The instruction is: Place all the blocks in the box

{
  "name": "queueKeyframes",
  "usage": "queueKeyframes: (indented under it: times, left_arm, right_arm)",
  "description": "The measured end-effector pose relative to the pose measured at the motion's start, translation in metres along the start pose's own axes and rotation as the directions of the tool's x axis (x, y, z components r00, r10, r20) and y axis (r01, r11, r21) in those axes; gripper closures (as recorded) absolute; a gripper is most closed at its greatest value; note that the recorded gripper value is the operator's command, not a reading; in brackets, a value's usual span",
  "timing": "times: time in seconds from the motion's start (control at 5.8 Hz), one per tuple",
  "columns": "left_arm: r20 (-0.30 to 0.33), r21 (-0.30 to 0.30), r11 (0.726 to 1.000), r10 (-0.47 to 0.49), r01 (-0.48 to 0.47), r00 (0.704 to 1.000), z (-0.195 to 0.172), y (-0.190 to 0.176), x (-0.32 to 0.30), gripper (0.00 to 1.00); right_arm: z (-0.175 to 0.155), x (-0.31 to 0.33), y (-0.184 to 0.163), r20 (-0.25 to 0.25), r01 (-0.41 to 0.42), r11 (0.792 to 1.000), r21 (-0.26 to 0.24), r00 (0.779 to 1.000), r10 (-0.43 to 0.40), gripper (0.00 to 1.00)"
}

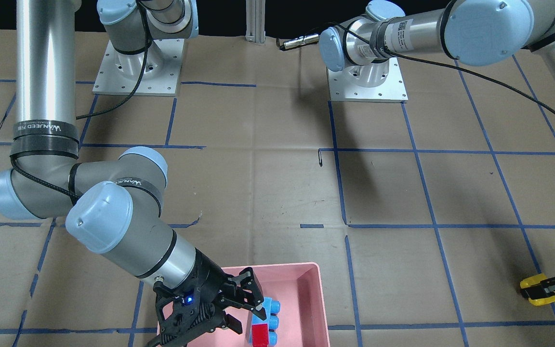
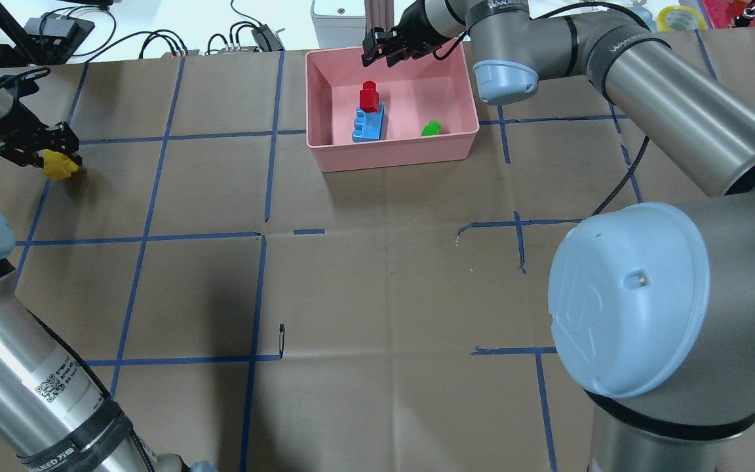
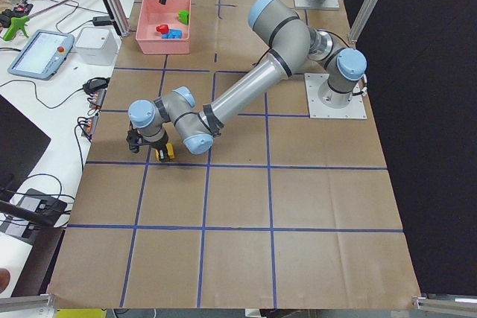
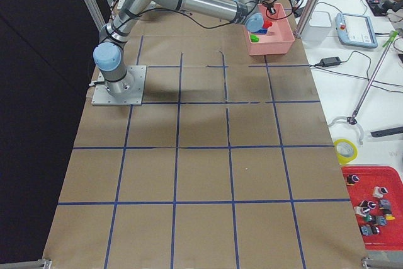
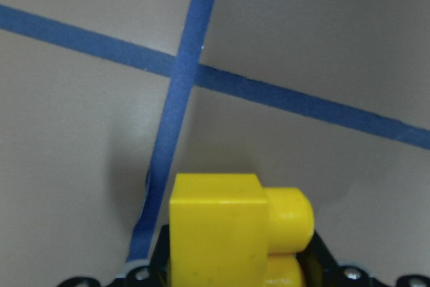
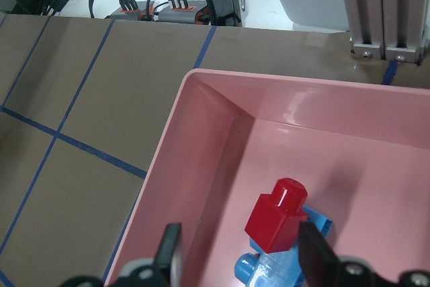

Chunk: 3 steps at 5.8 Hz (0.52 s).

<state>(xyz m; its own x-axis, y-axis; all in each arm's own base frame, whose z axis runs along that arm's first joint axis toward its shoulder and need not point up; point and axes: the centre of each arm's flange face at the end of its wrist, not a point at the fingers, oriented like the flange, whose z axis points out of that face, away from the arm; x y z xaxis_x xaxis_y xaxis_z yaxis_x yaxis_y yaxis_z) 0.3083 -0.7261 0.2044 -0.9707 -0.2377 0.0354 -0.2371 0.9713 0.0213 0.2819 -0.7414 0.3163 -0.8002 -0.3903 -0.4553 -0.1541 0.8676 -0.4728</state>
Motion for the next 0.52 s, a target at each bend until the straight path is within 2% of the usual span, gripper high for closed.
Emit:
queueKeyframes:
  times: [0.17, 0.34, 0.52]
  left_arm:
    - [0.012, -0.003, 0.999, 0.045, -0.045, 0.999, -0.047, 0.009, 0.013, 0.84]
    - [0.026, -0.006, 0.994, 0.106, -0.105, 0.994, -0.116, 0.029, 0.053, 0.84]
    - [0.048, 0.006, 0.984, 0.175, -0.176, 0.983, -0.181, 0.055, 0.111, 0.83]
  right_arm:
    - [-0.003, 0.000, 0.000, -0.004, 0.000, 1.000, -0.001, 1.000, -0.001, 0.00]
    - [-0.013, 0.006, 0.000, -0.033, -0.017, 1.000, -0.023, 0.999, 0.016, 0.00]
    - [-0.035, 0.021, 0.002, -0.110, -0.065, 0.994, -0.084, 0.992, 0.055, 0.00]
